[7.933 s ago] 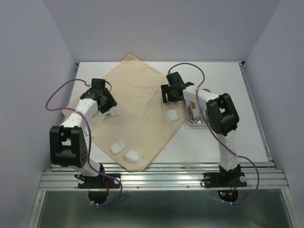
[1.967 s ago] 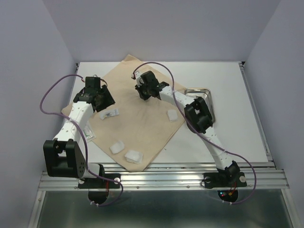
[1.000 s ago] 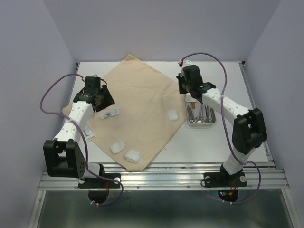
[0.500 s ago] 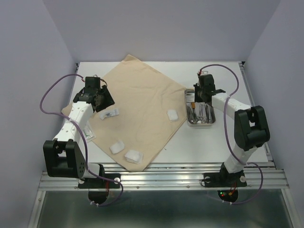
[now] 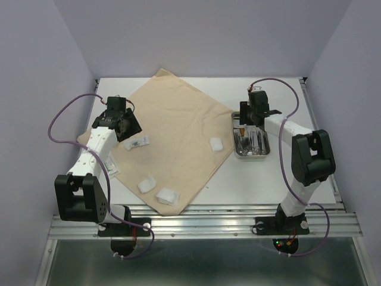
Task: Prepare the surgical pack
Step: Place the medical item in the container, then adjust the medical item in the surgical kit.
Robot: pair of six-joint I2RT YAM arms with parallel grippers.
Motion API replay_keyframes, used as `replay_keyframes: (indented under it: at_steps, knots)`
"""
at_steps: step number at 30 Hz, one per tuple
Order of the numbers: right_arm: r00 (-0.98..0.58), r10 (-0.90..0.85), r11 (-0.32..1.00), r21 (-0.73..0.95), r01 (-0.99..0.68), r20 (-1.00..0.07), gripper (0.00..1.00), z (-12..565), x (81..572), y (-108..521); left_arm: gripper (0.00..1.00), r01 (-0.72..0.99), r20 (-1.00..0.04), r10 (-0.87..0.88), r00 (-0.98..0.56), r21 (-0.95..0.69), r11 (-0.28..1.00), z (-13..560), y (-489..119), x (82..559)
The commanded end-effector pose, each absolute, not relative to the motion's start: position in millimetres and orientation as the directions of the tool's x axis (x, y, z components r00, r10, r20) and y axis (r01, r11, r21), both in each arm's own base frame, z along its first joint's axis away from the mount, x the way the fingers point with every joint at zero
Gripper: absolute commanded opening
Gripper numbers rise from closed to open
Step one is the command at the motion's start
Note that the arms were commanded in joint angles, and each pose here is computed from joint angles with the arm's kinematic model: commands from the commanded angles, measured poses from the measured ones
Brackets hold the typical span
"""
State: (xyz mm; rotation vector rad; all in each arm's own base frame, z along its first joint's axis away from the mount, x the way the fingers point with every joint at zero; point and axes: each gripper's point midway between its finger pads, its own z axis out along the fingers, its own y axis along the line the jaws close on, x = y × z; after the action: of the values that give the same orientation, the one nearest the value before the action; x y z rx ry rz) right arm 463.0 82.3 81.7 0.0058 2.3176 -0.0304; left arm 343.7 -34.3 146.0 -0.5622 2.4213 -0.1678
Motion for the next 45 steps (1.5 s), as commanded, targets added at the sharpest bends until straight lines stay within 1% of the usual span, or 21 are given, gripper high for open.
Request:
replay_keyframes:
  at_steps: [1, 2, 3, 6, 9, 11, 12, 16, 22, 27, 31, 33, 34, 36, 37, 38, 39, 40, 42, 43, 45]
  knots:
    - [-0.541, 0.034, 0.999, 0.015, 0.039, -0.841, 0.6, 148.8, 477.2, 79.0, 0.62, -0.441, -0.576, -0.452, -0.681, -0.17, 0.881, 138.1, -9.4, 345.1]
    - [-0.537, 0.033, 0.999, 0.017, 0.035, -0.843, 0.6, 150.8, 474.1, 79.0, 0.61, -0.465, -0.555, -0.463, -0.691, -0.149, 0.873, 125.7, -4.9, 344.0]
    - [-0.531, 0.034, 0.999, 0.023, 0.027, -0.847, 0.6, 154.7, 472.4, 79.9, 0.61, -0.488, -0.558, -0.471, -0.684, -0.129, 0.863, 120.6, 0.7, 344.5]
    - [-0.505, 0.044, 0.999, 0.053, -0.004, -0.862, 0.6, 173.3, 463.2, 84.5, 0.59, -0.557, -0.533, -0.528, -0.662, -0.122, 0.822, 103.2, 5.0, 346.2]
    - [-0.503, 0.051, 0.996, 0.078, -0.032, -0.863, 0.6, 178.7, 457.3, 89.9, 0.6, -0.587, -0.511, -0.608, -0.608, -0.226, 0.777, 95.2, -7.4, 355.4]
    - [-0.494, 0.061, 0.994, 0.096, -0.044, -0.867, 0.6, 185.1, 454.8, 92.7, 0.58, -0.612, -0.48, -0.66, -0.579, -0.28, 0.74, 88.5, -15.0, 358.6]
    - [-0.495, 0.064, 0.993, 0.107, -0.057, -0.866, 0.6, 185.7, 453.4, 95.5, 0.57, -0.639, -0.453, -0.713, -0.535, -0.335, 0.692, 88.3, -21.1, 365.4]
    - [-0.495, 0.082, 0.986, 0.142, -0.084, -0.865, 0.6, 190.5, 450.2, 102.7, 0.55, -0.734, -0.364, -0.815, -0.45, -0.369, 0.57, 62.6, -27.3, 370.6]
    - [-0.5, 0.091, 0.978, 0.171, -0.118, -0.861, 0.6, 192.6, 445.9, 110.1, 0.56, -0.815, -0.334, -0.878, -0.342, -0.36, 0.454, 43.6, -21.5, 368.8]
    - [-0.508, 0.098, 0.977, 0.18, -0.114, -0.856, 0.6, 188.5, 446.2, 111.1, 0.56, -0.859, -0.336, -0.896, -0.291, -0.319, 0.399, 32.6, -16.3, 362.9]
    - [-0.53, 0.102, 0.967, 0.209, -0.146, -0.842, 0.6, 185.2, 445.7, 120.0, 0.54, -0.883, -0.338, -0.895, -0.293, -0.264, 0.388, 20.8, -14.6, 362.1]
    - [-0.538, 0.104, 0.965, 0.215, -0.147, -0.836, 0.6, 183.8, 446.1, 121.4, 0.48, -0.89, -0.345, -0.891, -0.296, -0.24, 0.389, 15.2, -13.1, 363.7]
    - [-0.539, 0.107, 0.965, 0.218, -0.145, -0.836, 0.6, 185.0, 446.3, 121.5, 0.41, -0.889, -0.347, -0.888, -0.3, -0.235, 0.393, 13.6, -13.6, 364.3]
    - [-0.545, 0.106, 0.967, 0.215, -0.14, -0.831, 0.6, 184.3, 446.0, 120.6, 0.34, -0.884, -0.358, -0.88, -0.311, -0.232, 0.407, 12.8, -13.3, 366.5]
    - [-0.542, 0.105, 0.967, 0.213, -0.14, -0.834, 0.6, 186.4, 447.1, 120.6, 0.26, -0.881, -0.36, -0.878, -0.316, -0.232, 0.412, 12.9, -13.8, 366.7]
    - [-0.543, 0.105, 0.967, 0.212, -0.138, -0.833, 0.6, 186.5, 446.6, 120.2, 0.21, -0.877, -0.363, -0.875, -0.32, -0.237, 0.419, 14.5, -15.0, 368.1]
    - [-0.542, 0.107, 0.969, 0.21, -0.133, -0.833, 0.6, 187.6, 447.1, 119.2, 0.12, -0.871, -0.367, -0.87, -0.328, -0.24, 0.429, 16.6, -15.4, 369.1]
    - [-0.543, 0.107, 0.969, 0.209, -0.131, -0.833, 0.6, 187.3, 446.9, 118.9, 0.08, -0.867, -0.371, -0.868, -0.331, -0.242, 0.435, 18.2, -15.7, 369.3]
    - [-0.548, 0.101, 0.971, 0.202, -0.127, -0.831, 0.6, 186.6, 447.3, 117.7, 0.06, -0.855, -0.392, -0.856, -0.337, -0.254, 0.453, 27.5, -17.2, 371.4]
    - [-0.549, 0.099, 0.971, 0.2, -0.128, -0.83, 0.6, 186.6, 447.5, 117.7, 0.01, -0.847, -0.403, -0.847, -0.346, -0.254, 0.467, 31.3, -17.9, 371.3]
    - [-0.552, 0.095, 0.972, 0.197, -0.127, -0.828, 0.6, 186.9, 448.1, 117.4, 0.0, -0.831, -0.43, -0.83, -0.356, -0.262, 0.492, 44.0, -20.3, 370.8]
